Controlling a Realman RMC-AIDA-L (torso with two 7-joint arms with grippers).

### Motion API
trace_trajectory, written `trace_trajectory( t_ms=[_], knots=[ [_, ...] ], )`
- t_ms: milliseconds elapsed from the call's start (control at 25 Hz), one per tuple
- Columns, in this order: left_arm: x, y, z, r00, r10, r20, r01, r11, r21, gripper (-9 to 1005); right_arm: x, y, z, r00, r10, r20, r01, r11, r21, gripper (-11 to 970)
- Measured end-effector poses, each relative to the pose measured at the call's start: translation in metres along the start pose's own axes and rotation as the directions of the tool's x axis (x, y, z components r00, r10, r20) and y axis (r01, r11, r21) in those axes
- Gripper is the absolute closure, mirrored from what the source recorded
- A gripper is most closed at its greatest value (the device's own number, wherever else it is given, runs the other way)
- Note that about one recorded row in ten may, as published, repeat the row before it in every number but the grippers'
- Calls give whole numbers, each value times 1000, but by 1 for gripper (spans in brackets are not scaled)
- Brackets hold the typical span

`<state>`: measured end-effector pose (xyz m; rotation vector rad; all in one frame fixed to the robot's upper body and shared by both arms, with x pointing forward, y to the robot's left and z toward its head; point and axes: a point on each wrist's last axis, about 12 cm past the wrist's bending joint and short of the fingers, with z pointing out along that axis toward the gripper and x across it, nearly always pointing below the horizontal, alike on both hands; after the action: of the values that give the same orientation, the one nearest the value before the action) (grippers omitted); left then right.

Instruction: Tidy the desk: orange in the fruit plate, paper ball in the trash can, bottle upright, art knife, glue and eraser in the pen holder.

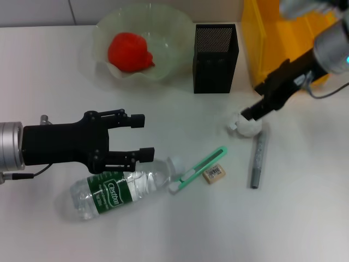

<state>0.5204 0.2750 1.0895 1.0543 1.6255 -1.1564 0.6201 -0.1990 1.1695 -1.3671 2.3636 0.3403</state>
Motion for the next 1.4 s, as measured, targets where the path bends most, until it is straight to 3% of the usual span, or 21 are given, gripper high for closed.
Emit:
trace_trajectory(
  t_ms=[320,760,920,960,1000,1040,1080,1120,1200,1280,1400],
  knots=[
    [1,0,0,1000,-5,7,5,1000,-9,290,6,8,33,997,-25,-79,29,998,57,237],
    [0,0,-1,1000,-3,16,3,1000,-14,298,5,13,40,998,-46,-49,48,998,50,345],
    [-1,0,-1,1000,-1,17,1,1000,-13,300,-2,13,2,999,-13,39,13,1000,7,379],
    [-1,0,-1,1000,-1,17,1,1000,-13,301,-2,13,2,999,-13,39,13,1000,7,386],
    [-1,0,-1,1000,-1,18,1,1000,-12,301,-4,8,-30,993,30,111,-34,999,34,393],
    [-1,0,-2,1000,-2,19,2,1000,-11,302,-4,8,-30,993,30,111,-34,999,34,400],
    [-1,0,-2,1000,-2,19,2,1000,-11,303,-3,2,-61,979,76,189,-92,993,75,407],
    [-1,0,-2,1000,-6,22,6,1000,-9,303,-3,2,-61,979,76,189,-92,993,75,414],
    [-2,0,-3,1000,-11,25,11,1000,-7,305,5,-12,-102,936,145,321,-205,965,163,428],
    [-2,-1,-3,1000,-12,26,12,1000,-4,306,10,-18,-110,919,163,360,-242,952,189,411],
    [-2,-1,-3,1000,-11,26,11,1000,-2,308,25,-42,-117,854,213,474,-373,887,273,387]
  ],
)
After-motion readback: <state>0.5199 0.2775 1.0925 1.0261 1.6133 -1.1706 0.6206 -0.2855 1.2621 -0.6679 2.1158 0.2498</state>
